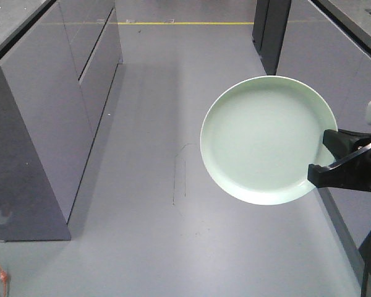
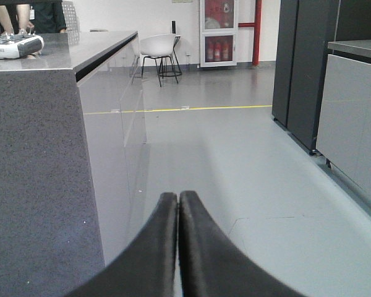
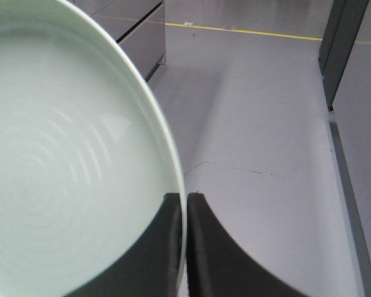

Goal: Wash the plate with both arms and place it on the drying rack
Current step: 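Hold the plate in the right gripper while driving down the aisle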

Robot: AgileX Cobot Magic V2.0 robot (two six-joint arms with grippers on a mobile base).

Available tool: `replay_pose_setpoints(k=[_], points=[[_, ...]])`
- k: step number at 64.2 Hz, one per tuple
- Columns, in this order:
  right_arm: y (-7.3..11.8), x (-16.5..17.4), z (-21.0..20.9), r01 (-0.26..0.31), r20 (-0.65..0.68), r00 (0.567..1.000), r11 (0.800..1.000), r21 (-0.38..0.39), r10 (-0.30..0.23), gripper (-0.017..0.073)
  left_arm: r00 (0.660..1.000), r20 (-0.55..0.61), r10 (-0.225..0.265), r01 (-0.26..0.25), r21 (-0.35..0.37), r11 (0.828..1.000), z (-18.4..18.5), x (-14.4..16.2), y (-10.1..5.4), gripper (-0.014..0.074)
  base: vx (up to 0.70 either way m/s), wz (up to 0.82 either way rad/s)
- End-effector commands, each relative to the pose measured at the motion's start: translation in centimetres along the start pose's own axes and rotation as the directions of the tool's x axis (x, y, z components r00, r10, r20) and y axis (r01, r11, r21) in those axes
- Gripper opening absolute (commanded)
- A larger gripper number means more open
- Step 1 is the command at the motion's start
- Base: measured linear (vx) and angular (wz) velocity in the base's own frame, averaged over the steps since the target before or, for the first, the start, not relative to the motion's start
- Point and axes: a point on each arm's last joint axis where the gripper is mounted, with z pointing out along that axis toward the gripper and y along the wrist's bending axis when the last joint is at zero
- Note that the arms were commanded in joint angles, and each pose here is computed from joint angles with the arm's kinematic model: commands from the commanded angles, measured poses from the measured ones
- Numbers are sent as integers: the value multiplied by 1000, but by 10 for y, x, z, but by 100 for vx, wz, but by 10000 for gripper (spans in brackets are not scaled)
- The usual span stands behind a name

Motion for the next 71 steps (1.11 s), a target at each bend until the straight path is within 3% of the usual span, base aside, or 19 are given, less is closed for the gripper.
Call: replay_pose_setpoints(k=[1,71], points=[[0,-19,-5,13,124,992,1000,0,-13,-10,998,67,-20,19,12,1000,0,-2,-1,-6,16,3],[0,-20,-5,13,125,992,1000,0,-13,-10,998,67,-20,19,12,1000,0,-2,-1,-6,16,-1]])
